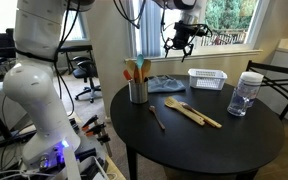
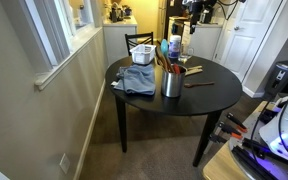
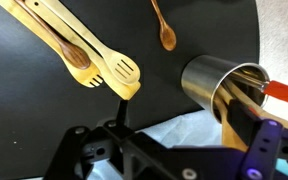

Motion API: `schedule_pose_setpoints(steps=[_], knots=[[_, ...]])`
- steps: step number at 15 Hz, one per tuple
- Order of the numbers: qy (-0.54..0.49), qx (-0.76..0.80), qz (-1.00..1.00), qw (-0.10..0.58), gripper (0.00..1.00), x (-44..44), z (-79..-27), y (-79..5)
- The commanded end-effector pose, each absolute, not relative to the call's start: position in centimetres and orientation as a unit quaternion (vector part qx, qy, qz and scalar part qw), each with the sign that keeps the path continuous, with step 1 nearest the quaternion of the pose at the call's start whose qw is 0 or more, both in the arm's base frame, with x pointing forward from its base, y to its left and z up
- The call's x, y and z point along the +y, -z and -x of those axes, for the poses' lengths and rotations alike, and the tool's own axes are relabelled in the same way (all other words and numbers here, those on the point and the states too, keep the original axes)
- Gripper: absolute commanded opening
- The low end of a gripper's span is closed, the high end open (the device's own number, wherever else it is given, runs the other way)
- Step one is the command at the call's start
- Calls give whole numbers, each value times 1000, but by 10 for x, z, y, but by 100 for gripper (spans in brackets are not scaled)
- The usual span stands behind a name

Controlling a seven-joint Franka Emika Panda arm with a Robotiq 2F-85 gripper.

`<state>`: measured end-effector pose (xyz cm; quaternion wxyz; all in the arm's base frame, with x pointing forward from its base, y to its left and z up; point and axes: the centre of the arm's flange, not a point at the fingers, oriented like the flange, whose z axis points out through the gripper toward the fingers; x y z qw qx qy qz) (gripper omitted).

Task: Pick up the wooden spoon on the far left of the table on put it in the silver utensil holder

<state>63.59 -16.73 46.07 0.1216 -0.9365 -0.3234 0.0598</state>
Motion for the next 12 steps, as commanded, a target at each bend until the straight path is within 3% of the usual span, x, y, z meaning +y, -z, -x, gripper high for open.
schedule_pose_setpoints(steps=[1,8,12], knots=[[-97,-401,898,153,100,-163,-664,-435],[-192,-524,809,186,100,-145,-678,-385],[-244,-570,776,120,100,-133,-672,-357]])
